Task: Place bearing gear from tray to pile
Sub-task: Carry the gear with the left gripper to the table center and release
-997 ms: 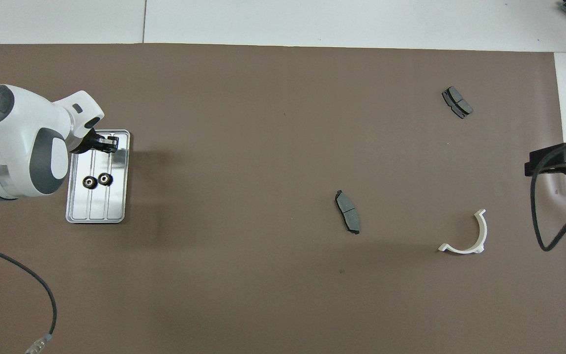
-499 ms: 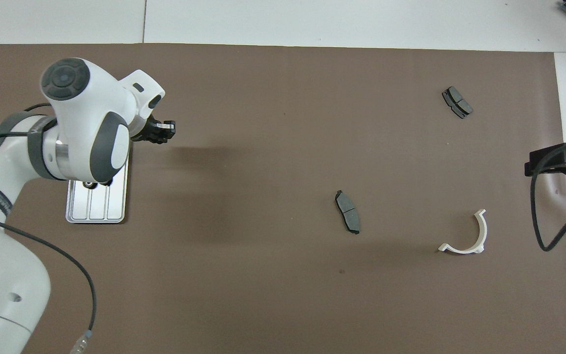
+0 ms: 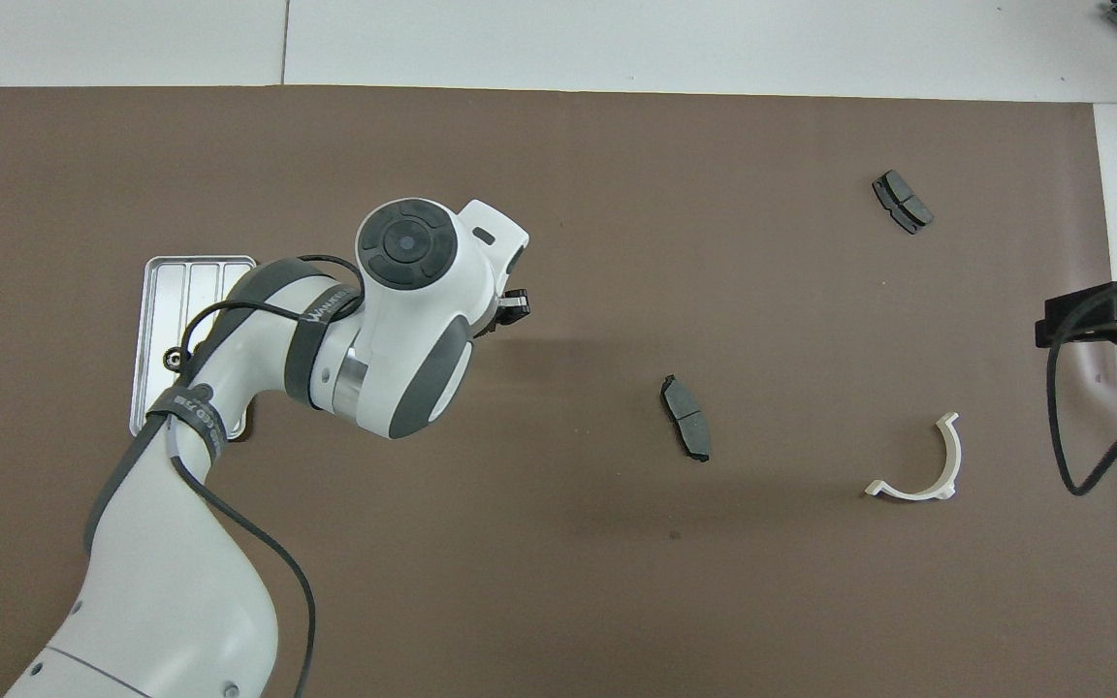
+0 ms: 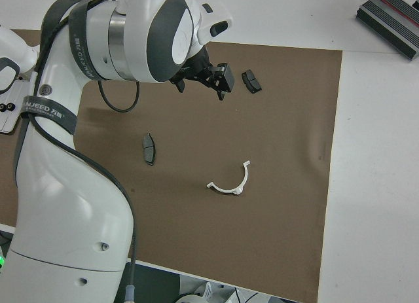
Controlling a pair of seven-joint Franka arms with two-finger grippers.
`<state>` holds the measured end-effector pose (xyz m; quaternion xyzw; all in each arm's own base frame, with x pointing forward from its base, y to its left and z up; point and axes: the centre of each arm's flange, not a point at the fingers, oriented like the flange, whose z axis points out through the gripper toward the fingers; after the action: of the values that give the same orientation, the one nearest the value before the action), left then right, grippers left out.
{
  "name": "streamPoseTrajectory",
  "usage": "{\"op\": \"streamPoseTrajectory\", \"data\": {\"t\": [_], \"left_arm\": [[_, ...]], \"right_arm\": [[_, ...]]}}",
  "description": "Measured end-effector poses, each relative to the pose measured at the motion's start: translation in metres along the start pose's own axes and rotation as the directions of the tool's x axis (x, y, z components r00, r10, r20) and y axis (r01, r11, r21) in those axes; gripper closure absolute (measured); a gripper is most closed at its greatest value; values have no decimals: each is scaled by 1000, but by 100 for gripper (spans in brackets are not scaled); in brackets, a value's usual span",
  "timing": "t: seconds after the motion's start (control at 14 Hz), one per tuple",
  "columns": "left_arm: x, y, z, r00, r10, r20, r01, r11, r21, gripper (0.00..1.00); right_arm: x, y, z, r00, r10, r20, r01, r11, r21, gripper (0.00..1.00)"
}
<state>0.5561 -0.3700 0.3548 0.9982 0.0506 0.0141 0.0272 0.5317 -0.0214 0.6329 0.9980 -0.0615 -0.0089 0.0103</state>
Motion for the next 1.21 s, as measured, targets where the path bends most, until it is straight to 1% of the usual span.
{"op": "streamPoseTrajectory", "data": {"t": [0.14, 0.28, 0.36, 0.43, 0.5, 0.57, 0.64, 0.71, 0.78, 0.85, 0.93, 1.07, 1.21], "left_arm": [[-19, 22, 14, 1000, 10, 1, -10, 1000, 1, 76], [-27, 29, 28, 1000, 20, 6, -20, 1000, 8, 76], [-27, 29, 31, 1000, 22, 6, -22, 1000, 8, 70], [-26, 29, 31, 1000, 20, 4, -20, 1000, 8, 61], [-25, 28, 30, 1000, 18, 0, -18, 1000, 6, 48], [-22, 27, 28, 1000, 14, -5, -14, 1000, 4, 38], [-18, 24, 25, 1000, 7, -12, -7, 1000, 2, 26], [-8, 16, 19, 1000, -10, -24, 10, 1000, 0, 15], [7, 0, 10, 999, -37, -38, 37, 999, -3, 2], [26, -25, -1, 998, -51, -47, 51, 999, -4, 0], [48, -62, -16, 998, -37, -42, 37, 999, 4, 0], [86, -153, -48, 999, 45, -10, -44, 999, 22, 0], [106, -235, -70, 989, 149, 19, -150, 988, 25, 0]], "right_arm": [[0, 0, 0, 1000, 0, 0, 0, 1000, 0, 0], [0, 0, 0, 1000, 0, 0, 0, 1000, 0, 0], [0, 0, 0, 1000, 0, 0, 0, 1000, 0, 0], [0, 0, 0, 1000, 0, 0, 0, 1000, 0, 0], [0, 0, 0, 1000, 0, 0, 0, 1000, 0, 0], [0, 0, 0, 1000, 0, 0, 0, 1000, 0, 0], [0, 0, 0, 1000, 0, 0, 0, 1000, 0, 0], [0, 0, 0, 1000, 0, 0, 0, 1000, 0, 0], [0, 0, 0, 1000, 0, 0, 0, 1000, 0, 0], [0, 0, 0, 1000, 0, 0, 0, 1000, 0, 0], [0, 0, 0, 1000, 0, 0, 0, 1000, 0, 0], [0, 0, 0, 1000, 0, 0, 0, 1000, 0, 0], [0, 0, 0, 1000, 0, 0, 0, 1000, 0, 0]]}}
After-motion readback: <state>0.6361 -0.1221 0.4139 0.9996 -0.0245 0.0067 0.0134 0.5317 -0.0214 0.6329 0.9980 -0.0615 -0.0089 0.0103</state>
